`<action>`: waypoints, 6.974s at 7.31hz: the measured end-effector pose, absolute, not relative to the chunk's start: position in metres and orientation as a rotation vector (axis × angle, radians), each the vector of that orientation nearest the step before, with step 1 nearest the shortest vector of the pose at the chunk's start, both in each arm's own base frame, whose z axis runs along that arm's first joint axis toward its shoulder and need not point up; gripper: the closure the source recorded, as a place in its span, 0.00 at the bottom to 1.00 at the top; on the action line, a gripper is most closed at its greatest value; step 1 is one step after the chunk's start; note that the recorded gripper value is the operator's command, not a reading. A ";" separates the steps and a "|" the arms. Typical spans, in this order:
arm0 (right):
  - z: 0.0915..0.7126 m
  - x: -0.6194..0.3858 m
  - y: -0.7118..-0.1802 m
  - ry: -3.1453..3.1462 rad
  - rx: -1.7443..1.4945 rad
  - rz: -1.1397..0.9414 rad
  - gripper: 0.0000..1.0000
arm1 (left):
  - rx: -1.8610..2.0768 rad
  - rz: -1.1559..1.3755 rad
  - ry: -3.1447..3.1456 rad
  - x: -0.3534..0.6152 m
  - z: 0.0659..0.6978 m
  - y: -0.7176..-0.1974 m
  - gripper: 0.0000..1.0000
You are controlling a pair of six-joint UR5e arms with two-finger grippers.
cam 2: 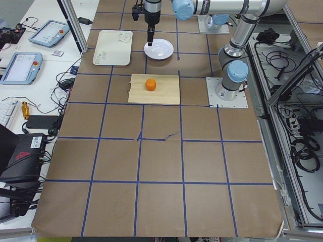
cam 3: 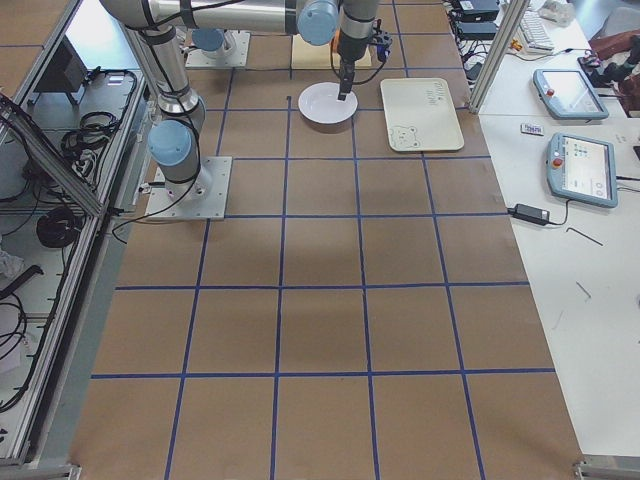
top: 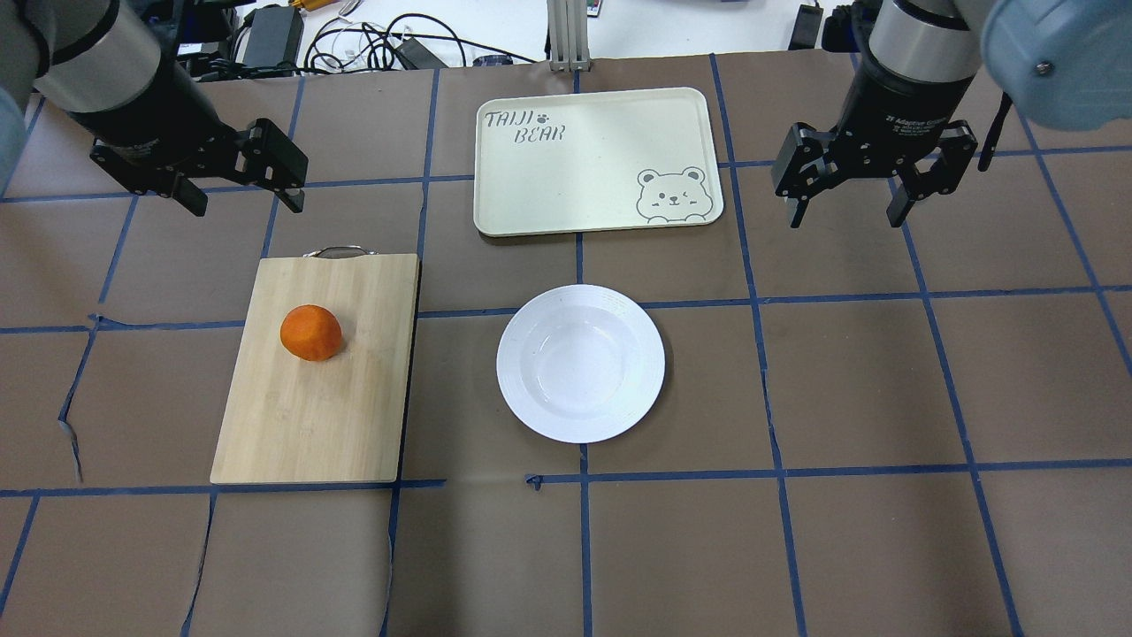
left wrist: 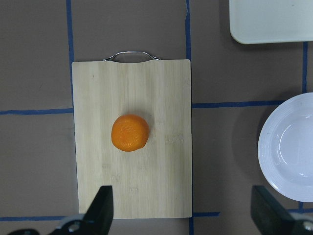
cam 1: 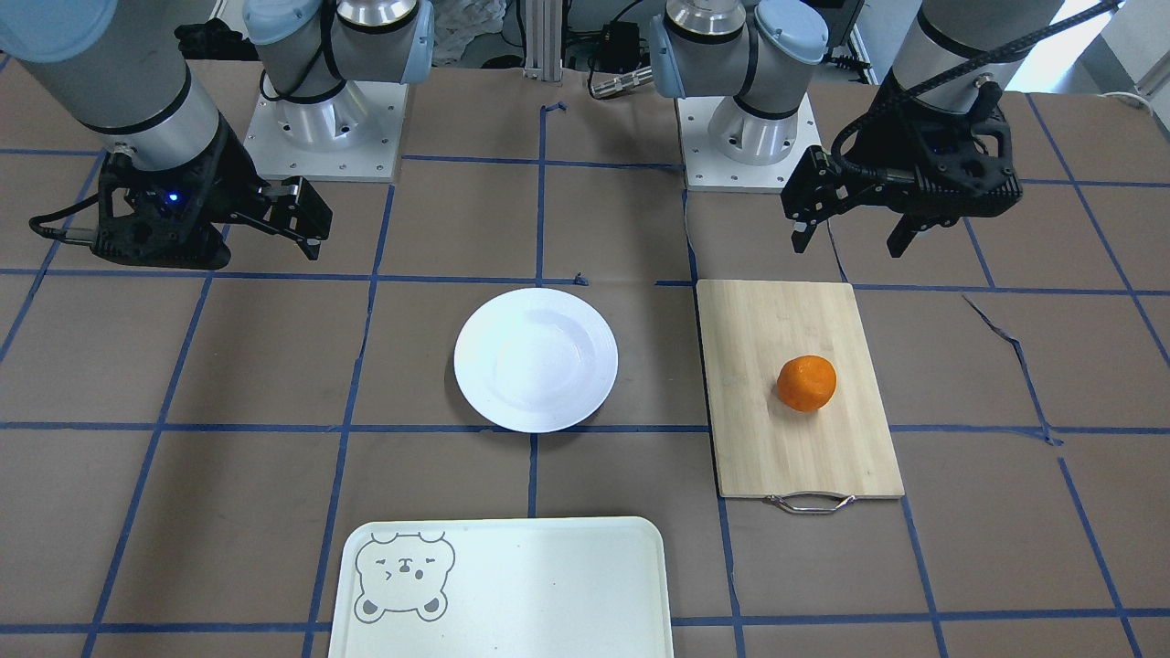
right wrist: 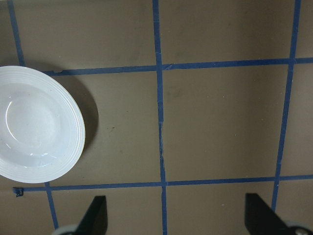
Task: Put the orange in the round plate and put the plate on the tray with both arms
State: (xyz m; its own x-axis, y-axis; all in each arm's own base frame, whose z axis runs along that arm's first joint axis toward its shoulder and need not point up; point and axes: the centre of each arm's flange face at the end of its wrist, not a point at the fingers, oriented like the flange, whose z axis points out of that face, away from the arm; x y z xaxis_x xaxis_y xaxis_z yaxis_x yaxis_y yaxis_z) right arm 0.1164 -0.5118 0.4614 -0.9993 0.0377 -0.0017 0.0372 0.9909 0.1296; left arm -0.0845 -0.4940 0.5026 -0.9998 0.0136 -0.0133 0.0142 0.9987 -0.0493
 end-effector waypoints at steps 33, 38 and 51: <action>0.454 0.114 -0.514 3.129 0.042 0.205 0.00 | -0.196 0.690 3.125 -0.248 0.250 -0.564 1.00; 0.453 0.113 -0.515 3.127 0.044 0.207 0.00 | -0.434 0.735 3.040 -0.351 0.202 -0.521 0.00; 0.209 0.144 -0.511 2.657 -0.015 -0.012 0.00 | 0.120 -0.079 3.172 -0.198 0.475 -0.544 0.00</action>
State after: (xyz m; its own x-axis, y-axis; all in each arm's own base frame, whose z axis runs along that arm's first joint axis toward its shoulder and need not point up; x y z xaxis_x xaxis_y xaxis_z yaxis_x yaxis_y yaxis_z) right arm 0.1438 -0.5109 0.2095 -0.8849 -0.0124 -0.4656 -0.0083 0.9999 -0.0108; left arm -0.1975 -0.5439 0.4753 -0.9966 0.0764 0.0317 0.0747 0.9959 -0.0508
